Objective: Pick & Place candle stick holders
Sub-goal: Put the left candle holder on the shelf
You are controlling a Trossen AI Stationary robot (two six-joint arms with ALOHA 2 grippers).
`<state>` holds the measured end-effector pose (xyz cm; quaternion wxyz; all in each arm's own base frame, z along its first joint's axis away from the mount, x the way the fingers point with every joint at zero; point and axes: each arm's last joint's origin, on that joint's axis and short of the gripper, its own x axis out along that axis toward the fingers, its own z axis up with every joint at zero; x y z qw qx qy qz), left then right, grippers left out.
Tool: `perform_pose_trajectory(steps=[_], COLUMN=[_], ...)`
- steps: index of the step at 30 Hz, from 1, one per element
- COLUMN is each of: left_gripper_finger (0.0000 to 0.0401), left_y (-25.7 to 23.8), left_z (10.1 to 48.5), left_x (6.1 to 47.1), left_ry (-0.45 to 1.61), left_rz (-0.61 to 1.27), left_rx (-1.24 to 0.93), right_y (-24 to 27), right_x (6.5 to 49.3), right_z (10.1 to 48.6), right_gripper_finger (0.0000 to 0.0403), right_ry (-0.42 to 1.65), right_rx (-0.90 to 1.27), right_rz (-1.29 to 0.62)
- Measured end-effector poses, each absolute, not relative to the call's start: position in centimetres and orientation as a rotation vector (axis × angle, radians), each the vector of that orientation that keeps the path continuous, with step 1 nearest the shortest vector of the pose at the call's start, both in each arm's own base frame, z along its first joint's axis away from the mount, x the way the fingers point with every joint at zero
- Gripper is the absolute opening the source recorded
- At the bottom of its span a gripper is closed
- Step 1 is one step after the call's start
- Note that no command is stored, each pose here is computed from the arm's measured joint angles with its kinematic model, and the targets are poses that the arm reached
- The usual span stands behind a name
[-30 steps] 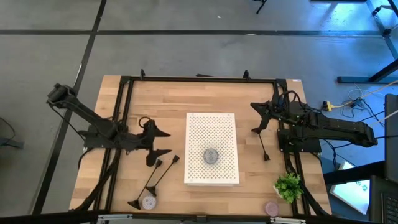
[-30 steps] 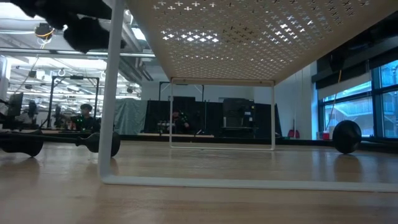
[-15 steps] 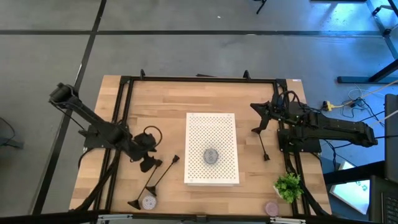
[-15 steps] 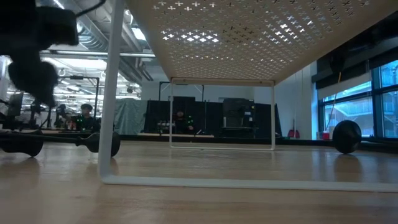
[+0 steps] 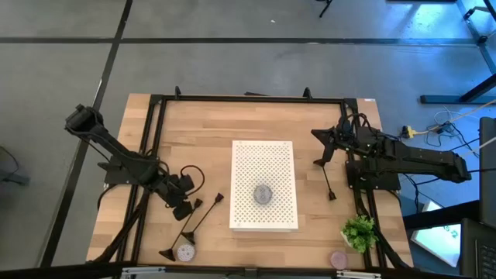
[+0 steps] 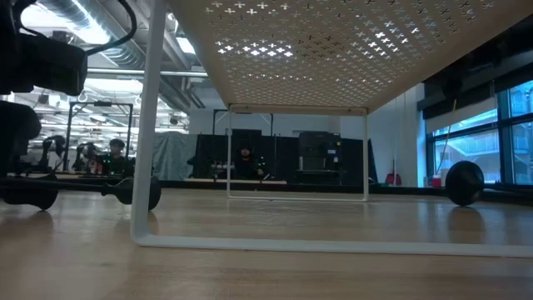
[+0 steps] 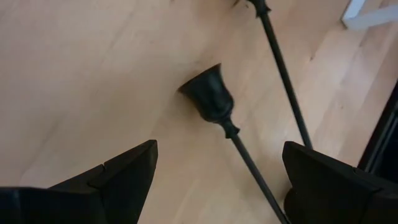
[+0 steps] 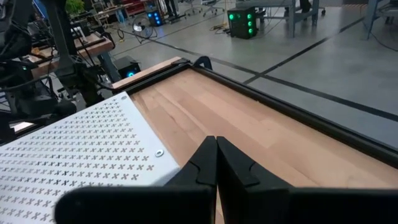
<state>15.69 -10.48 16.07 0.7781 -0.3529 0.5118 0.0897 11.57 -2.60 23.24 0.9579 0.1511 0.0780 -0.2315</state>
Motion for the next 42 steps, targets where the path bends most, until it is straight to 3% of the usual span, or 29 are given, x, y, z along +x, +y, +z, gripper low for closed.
perform_pose_trajectory(steps=[9,28,42], left_gripper_finger=[0.0342,0.0342,0.0308], left_y=[-11.3,-12.1,-12.2], left_z=[15.9,13.8,13.9], left_x=[16.6,17.3,17.5], left_ry=[1.114,1.226,1.201], left_rz=[0.085,0.093,0.081], left_rx=[-0.803,-0.823,-0.818], right_y=[-2.6,-2.6,-2.6], right_x=[11.6,11.6,11.6], right_z=[23.2,23.2,23.2], right_gripper_finger=[0.0001,0.0001,0.0001], right_ry=[0.158,0.158,0.158], right_rx=[0.306,0.306,0.306], right_rz=[-0.471,-0.471,-0.47])
